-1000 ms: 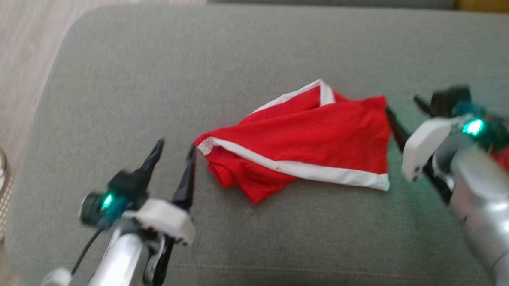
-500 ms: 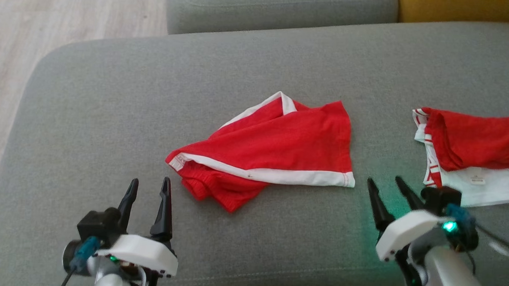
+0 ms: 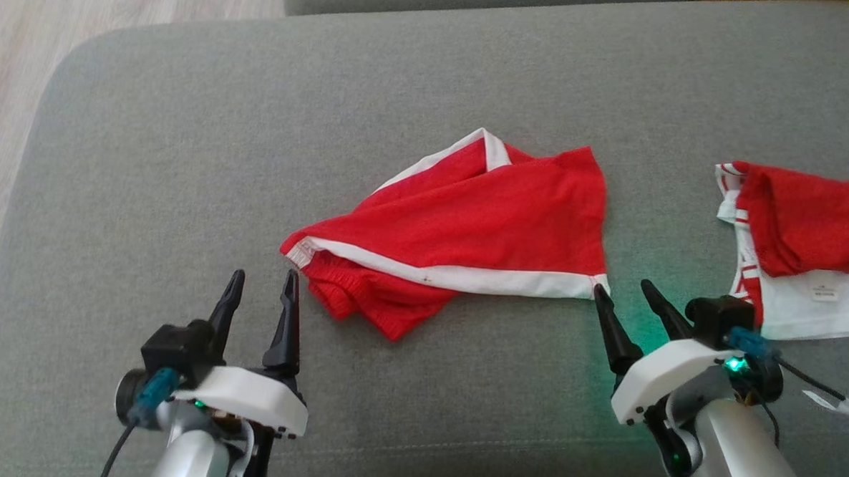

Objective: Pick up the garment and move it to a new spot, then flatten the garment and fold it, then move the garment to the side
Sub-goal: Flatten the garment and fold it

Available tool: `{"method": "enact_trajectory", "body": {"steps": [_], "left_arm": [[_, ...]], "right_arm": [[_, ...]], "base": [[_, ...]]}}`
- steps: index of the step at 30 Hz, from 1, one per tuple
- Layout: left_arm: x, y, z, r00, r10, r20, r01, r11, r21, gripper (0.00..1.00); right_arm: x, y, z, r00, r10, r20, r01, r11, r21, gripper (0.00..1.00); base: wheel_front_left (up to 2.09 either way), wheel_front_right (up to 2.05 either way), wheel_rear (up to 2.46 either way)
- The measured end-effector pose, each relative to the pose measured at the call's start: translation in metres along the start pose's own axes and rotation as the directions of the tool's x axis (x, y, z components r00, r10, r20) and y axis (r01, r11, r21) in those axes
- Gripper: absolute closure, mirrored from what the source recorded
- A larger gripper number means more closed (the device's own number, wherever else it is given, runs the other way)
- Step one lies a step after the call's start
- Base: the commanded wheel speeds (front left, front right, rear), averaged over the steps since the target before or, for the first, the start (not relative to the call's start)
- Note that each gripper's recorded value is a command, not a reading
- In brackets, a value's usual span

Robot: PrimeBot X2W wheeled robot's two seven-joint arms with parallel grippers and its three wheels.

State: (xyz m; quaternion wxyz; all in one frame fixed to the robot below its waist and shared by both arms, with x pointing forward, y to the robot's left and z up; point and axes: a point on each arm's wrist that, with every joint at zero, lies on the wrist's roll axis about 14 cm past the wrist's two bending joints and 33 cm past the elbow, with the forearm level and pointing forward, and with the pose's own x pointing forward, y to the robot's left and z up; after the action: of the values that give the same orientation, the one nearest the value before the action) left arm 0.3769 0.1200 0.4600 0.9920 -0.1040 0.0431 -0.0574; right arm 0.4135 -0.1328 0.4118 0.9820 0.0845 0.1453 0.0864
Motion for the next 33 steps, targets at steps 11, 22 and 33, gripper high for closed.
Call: {"method": "enact_trajectory", "body": {"steps": [11, 22, 33], "left_arm": [[0.007, 0.007, 0.004, 1.000, 0.016, 0.010, -0.017, 1.000, 0.009, 0.00], [0.013, 0.010, 0.005, 1.000, 0.022, 0.012, -0.022, 1.000, 0.011, 0.00], [0.014, 0.003, -0.007, 1.000, -0.009, -0.027, 0.009, 1.000, 0.009, 0.00]], "right_arm": [[0.013, 0.008, -0.020, 0.997, 0.020, -0.076, -0.018, 1.000, 0.026, 0.00], [0.022, 0.010, -0.029, 0.994, 0.027, -0.107, -0.023, 0.999, 0.041, 0.04], [0.019, -0.001, -0.027, 0.995, -0.001, -0.103, 0.001, 1.000, -0.003, 1.00]], "base": [[0.00, 0.00, 0.00], [0.00, 0.00, 0.00], [0.00, 0.00, 0.00]]}}
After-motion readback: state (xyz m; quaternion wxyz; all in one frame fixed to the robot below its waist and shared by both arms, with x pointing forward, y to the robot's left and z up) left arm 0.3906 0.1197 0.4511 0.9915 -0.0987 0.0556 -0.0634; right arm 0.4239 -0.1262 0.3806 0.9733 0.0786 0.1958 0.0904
